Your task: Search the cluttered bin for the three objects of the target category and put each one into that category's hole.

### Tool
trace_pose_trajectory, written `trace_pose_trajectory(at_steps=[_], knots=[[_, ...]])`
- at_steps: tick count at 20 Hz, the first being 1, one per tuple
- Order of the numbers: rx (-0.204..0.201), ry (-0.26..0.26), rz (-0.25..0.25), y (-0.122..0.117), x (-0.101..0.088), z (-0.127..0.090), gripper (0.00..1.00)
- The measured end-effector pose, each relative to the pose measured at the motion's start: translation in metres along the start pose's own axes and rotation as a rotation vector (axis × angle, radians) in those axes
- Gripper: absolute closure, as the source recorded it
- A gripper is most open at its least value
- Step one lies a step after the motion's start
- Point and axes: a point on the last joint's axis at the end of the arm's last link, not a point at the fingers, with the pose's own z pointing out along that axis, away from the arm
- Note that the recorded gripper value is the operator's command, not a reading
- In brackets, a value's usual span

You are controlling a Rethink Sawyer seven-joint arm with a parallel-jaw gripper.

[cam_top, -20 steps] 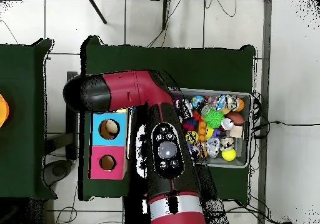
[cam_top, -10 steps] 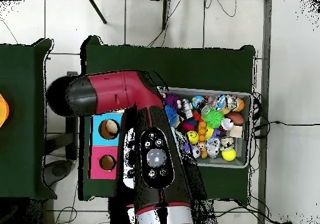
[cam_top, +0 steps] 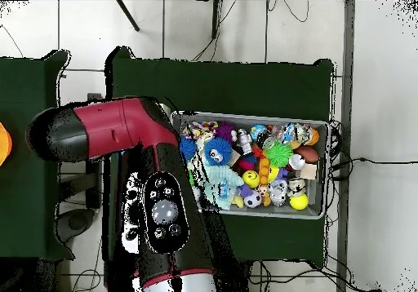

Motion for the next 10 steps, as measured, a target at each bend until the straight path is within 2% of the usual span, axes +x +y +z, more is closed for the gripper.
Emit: trace_pose_trajectory(at_steps=[5,10], knots=[[0.002,0.011,-0.002,0.001,0.003,0.007,0.0],[0.013,0.042,0.006,-0.008,0.009,0.029,0.0]])
